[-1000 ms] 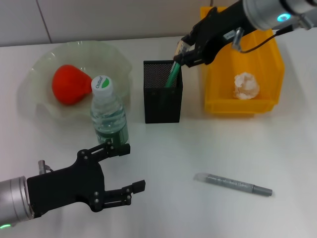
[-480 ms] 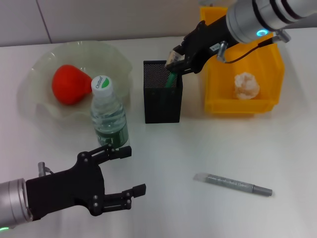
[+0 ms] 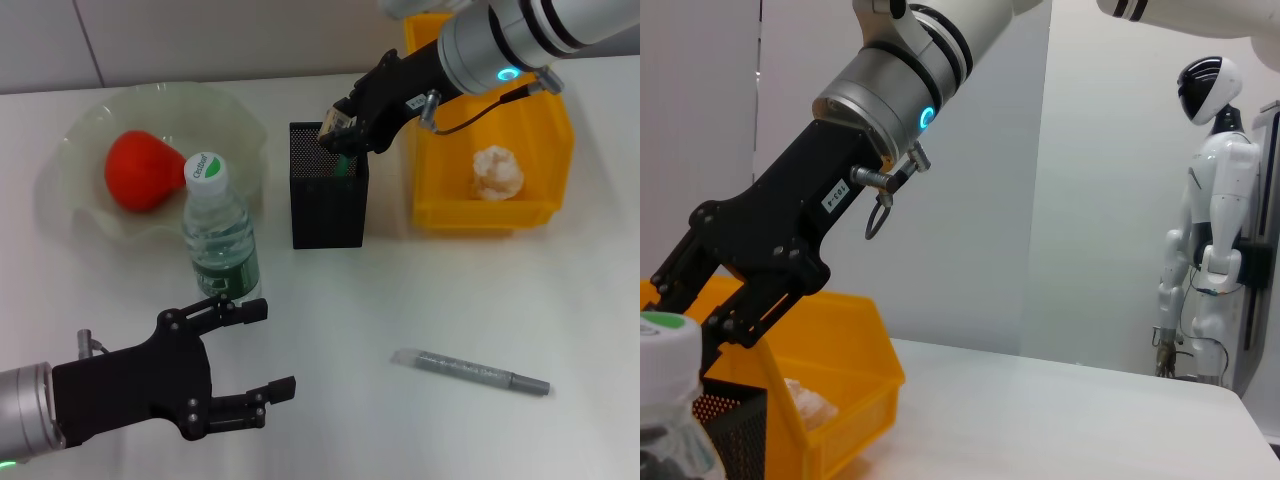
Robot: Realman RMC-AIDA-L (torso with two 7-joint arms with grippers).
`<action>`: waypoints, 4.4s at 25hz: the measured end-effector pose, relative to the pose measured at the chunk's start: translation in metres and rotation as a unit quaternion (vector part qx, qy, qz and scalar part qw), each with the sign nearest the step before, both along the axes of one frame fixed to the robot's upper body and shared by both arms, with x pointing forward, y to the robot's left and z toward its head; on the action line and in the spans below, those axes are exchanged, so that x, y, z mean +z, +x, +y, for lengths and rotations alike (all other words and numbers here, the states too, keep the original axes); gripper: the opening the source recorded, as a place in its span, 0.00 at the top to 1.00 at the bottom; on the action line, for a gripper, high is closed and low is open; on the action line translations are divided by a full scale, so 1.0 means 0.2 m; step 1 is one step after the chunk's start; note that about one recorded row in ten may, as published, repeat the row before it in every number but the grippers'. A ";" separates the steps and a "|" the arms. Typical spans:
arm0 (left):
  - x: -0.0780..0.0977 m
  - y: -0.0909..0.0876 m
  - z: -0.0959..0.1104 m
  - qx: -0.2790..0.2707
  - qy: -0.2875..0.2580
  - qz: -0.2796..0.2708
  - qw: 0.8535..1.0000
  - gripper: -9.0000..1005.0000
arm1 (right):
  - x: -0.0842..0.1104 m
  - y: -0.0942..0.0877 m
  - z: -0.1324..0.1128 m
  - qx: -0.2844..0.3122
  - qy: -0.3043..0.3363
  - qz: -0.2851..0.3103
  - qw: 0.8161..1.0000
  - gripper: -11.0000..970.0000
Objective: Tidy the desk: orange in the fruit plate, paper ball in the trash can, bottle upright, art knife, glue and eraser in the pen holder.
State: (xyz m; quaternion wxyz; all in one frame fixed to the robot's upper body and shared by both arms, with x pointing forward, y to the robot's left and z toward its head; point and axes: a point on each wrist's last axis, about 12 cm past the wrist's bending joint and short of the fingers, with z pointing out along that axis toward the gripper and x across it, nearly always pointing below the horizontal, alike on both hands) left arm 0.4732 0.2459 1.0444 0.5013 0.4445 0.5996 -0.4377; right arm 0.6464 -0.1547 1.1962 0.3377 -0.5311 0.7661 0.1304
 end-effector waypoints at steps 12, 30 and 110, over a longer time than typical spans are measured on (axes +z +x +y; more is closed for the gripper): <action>0.00 0.00 0.00 -0.002 0.000 -0.001 1.000 0.16 | 0.07 -0.05 0.00 0.002 0.011 0.011 1.000 0.36; 0.00 -0.01 0.02 0.000 -0.002 -0.001 1.000 0.16 | 0.11 -0.48 -0.22 -0.043 -0.098 0.220 0.970 0.29; 0.01 -0.03 -0.01 -0.024 -0.005 0.001 1.000 0.16 | -0.33 -0.45 -0.02 0.021 -0.215 0.223 0.950 0.78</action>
